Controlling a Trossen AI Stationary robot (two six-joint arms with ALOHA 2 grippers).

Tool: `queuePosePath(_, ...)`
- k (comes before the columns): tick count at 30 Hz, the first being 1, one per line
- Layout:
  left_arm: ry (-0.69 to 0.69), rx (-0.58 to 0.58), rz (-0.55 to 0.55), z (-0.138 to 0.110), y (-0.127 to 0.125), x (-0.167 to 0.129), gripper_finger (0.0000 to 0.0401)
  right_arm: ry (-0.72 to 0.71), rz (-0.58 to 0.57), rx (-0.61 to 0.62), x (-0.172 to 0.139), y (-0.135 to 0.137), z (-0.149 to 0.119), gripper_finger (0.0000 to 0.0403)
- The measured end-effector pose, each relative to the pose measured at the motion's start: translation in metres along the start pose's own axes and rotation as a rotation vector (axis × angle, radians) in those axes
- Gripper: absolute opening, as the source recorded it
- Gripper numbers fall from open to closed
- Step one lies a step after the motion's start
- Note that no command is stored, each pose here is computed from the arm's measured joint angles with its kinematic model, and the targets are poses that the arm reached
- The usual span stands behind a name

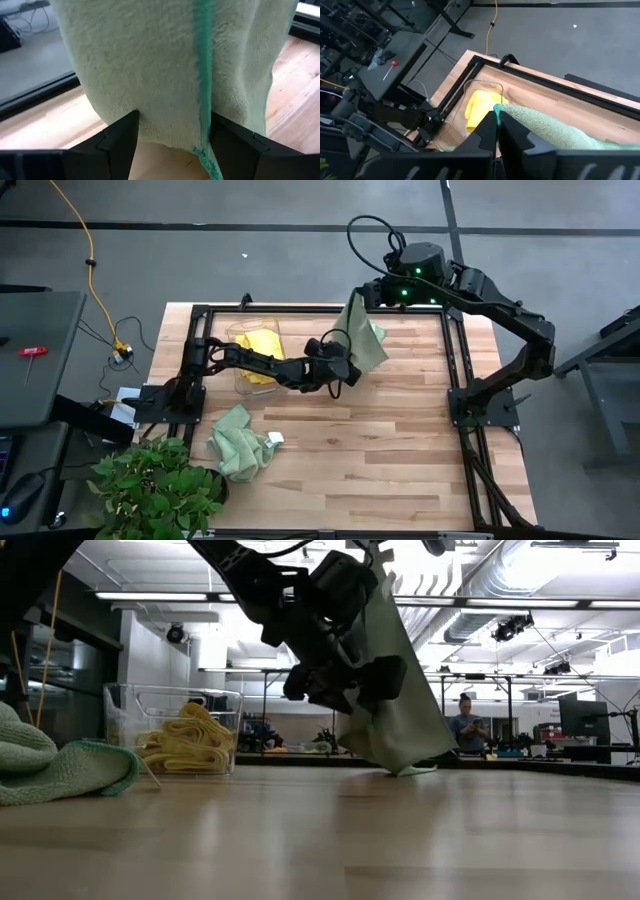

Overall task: Fold microfiber towels
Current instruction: Fold the right green towel

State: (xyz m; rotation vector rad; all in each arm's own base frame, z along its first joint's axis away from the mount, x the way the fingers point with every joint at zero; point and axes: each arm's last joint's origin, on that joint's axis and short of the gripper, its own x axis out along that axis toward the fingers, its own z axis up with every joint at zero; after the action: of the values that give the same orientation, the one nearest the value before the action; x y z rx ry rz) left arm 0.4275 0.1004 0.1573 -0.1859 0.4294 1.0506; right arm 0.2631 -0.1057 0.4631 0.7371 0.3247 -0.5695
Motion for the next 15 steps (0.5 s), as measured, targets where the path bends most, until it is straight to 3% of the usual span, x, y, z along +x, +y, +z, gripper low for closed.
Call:
queuePosePath(10, -0.018, -0.037, 0.043, 0.0006, 0.0019, 0.0006, 0.0223, 0.004, 0.149, 0.03, -0.0006, 0.0083, 0.0048, 0.0)
queuePosePath(15, -0.033, -0.043, 0.064, 0.0065, 0.0054, -0.001, 0.0223, 0.054, 0.16, 0.017, -0.0005, 0.0072, 0.0017, 0.0)
